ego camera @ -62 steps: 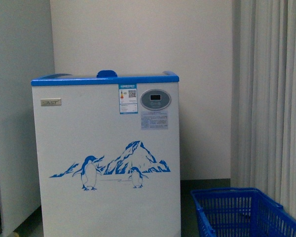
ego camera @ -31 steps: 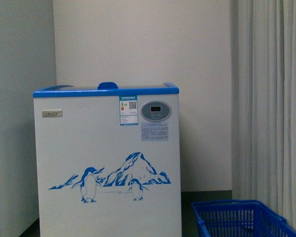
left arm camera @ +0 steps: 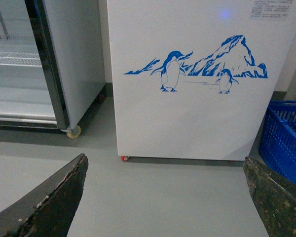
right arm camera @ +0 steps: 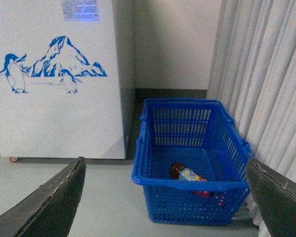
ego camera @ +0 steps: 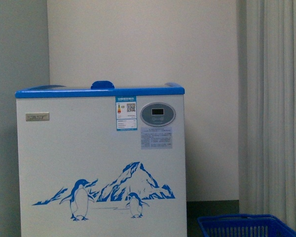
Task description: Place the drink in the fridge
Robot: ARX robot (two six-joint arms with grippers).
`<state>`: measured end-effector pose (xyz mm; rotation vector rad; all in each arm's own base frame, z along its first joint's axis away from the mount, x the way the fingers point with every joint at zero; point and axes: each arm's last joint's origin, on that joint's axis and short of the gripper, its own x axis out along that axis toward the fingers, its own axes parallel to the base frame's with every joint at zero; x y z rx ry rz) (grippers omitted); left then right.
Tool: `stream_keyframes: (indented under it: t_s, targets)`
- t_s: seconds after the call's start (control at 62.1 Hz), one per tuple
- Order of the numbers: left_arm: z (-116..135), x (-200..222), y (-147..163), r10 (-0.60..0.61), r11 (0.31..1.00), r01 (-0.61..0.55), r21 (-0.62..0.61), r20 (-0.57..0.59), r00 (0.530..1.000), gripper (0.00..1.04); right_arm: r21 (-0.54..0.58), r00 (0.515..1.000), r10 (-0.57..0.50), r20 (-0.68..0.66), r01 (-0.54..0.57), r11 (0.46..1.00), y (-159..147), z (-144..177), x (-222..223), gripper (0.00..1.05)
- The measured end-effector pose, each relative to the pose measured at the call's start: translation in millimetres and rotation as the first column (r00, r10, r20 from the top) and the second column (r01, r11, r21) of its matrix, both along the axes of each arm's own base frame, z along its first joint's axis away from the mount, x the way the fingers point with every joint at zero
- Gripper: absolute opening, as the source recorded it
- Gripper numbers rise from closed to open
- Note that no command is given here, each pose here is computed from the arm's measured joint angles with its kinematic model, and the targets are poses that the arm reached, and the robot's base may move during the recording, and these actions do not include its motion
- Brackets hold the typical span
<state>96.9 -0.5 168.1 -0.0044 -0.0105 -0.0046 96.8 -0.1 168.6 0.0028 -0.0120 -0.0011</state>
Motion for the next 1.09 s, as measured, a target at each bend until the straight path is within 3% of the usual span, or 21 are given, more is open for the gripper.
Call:
stream_keyframes:
  t_s: [1.095]
  targets:
    - [0.0,0.0,0.0,0.000,1.000,0.000,0.000,0.000,1.000,0.97,0.000,1.000,0.000,0.000,0.000,1.000,0.0,0.0,0.0,0.97]
